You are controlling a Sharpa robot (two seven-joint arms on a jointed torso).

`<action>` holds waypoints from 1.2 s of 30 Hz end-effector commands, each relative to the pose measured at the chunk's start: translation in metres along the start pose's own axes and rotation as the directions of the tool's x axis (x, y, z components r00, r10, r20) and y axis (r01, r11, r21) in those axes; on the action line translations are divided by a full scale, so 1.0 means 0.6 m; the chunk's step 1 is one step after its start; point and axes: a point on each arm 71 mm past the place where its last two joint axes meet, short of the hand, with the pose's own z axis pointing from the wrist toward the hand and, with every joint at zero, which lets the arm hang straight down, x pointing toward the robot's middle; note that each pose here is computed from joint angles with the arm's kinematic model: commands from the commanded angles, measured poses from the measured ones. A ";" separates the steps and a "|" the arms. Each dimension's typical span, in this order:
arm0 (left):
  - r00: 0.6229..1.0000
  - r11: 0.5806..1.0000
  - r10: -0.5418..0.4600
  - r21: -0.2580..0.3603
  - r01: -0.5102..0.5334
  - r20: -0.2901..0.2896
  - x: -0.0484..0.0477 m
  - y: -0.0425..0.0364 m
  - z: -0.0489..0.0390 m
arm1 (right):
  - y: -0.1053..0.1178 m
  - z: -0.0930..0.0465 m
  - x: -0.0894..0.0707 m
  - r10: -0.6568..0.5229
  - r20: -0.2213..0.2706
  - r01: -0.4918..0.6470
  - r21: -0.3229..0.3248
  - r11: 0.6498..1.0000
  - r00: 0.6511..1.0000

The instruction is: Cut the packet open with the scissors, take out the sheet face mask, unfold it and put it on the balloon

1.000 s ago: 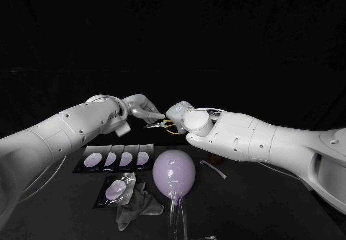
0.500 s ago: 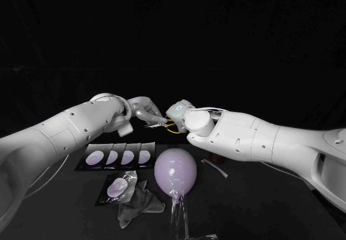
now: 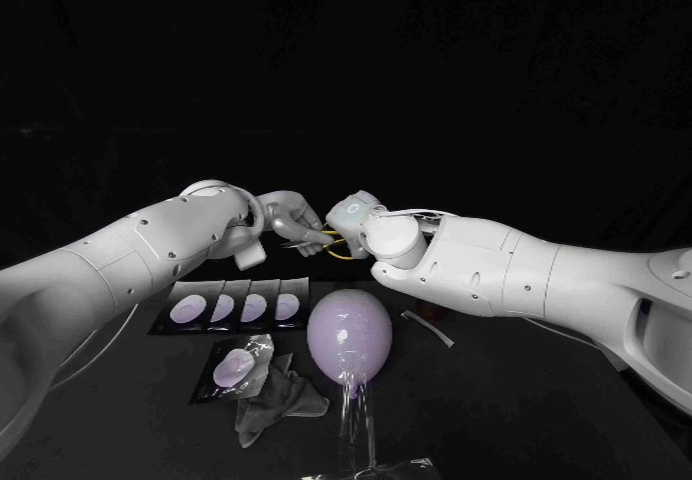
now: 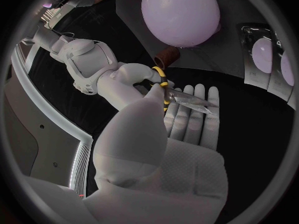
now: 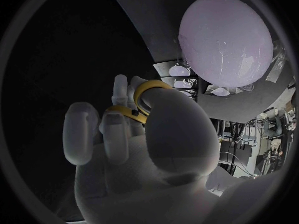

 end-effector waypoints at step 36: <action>0.998 0.998 -0.059 -0.033 0.058 -0.011 -0.003 0.015 -0.009 | -0.020 -0.043 -0.025 0.251 0.307 -0.230 -0.103 0.968 0.918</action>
